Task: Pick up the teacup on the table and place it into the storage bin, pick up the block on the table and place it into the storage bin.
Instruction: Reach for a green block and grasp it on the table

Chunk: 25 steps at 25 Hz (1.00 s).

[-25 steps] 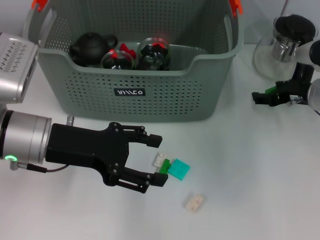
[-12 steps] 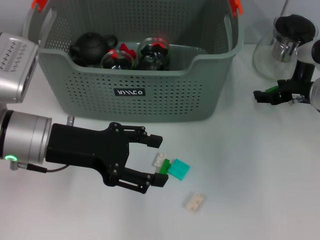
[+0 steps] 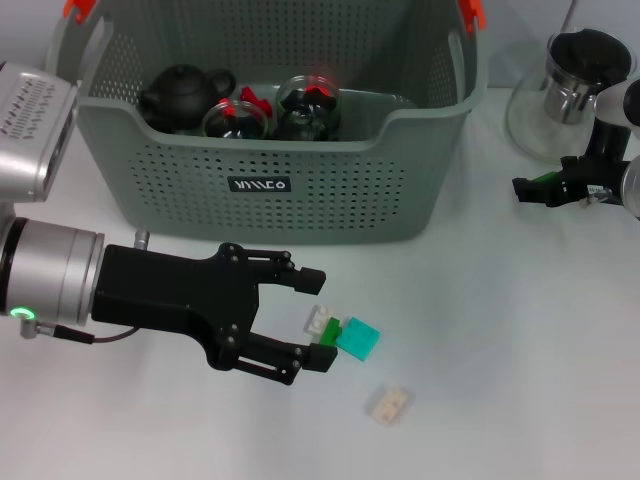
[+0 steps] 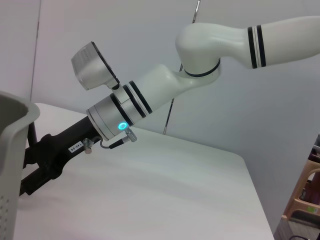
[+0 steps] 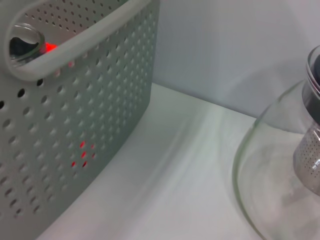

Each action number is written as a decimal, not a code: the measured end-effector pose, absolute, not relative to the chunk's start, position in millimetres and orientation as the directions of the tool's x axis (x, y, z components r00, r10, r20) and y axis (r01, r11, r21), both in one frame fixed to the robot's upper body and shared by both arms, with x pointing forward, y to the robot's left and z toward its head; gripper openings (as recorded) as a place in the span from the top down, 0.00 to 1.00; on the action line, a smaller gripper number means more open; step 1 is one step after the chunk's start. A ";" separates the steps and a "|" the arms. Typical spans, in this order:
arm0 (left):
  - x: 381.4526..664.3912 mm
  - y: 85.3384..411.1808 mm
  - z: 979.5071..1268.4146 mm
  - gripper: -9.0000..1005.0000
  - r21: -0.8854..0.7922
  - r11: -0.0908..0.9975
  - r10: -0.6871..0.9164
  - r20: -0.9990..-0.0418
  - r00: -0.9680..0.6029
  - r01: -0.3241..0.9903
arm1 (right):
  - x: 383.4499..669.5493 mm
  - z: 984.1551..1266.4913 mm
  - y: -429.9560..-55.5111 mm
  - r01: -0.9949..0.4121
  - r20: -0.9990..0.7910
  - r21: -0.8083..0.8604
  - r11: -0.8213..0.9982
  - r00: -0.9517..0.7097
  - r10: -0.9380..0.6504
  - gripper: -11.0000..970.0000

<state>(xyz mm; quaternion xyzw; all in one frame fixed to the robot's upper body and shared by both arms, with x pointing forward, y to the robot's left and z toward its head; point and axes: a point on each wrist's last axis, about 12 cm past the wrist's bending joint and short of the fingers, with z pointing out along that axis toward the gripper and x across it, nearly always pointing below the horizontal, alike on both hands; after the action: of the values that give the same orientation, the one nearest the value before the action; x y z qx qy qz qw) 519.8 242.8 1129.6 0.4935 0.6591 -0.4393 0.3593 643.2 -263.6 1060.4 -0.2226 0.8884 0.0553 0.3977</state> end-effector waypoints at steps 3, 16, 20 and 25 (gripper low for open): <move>519.8 242.8 1129.6 0.14 -0.225 0.127 0.335 -0.907 -0.255 0.966 | 643.0 1060.0 -263.2 -0.440 -0.731 -0.078 0.895 -0.585 -0.351 0.15; 520.1 242.8 1129.6 0.14 -0.223 0.129 0.335 -0.907 -0.255 0.966 | 642.2 1057.6 -260.2 -0.444 -0.727 -0.076 0.893 -0.588 -0.354 0.15; 520.3 242.9 1129.5 0.14 -0.223 0.131 0.335 -0.907 -0.255 0.966 | 641.7 1057.2 -259.7 -0.451 -0.725 -0.077 0.889 -0.587 -0.361 0.15; 520.3 242.9 1129.5 0.14 -0.223 0.131 0.335 -0.907 -0.255 0.966 | 641.5 1056.7 -257.3 -0.464 -0.721 -0.080 0.882 -0.585 -0.373 0.15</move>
<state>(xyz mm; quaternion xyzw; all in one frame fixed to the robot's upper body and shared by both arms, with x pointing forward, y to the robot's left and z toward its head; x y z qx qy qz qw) 520.3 242.9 1129.5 0.4927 0.6601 -0.4377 0.3605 641.5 -257.3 1056.7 -0.2356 0.8882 0.0586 0.3902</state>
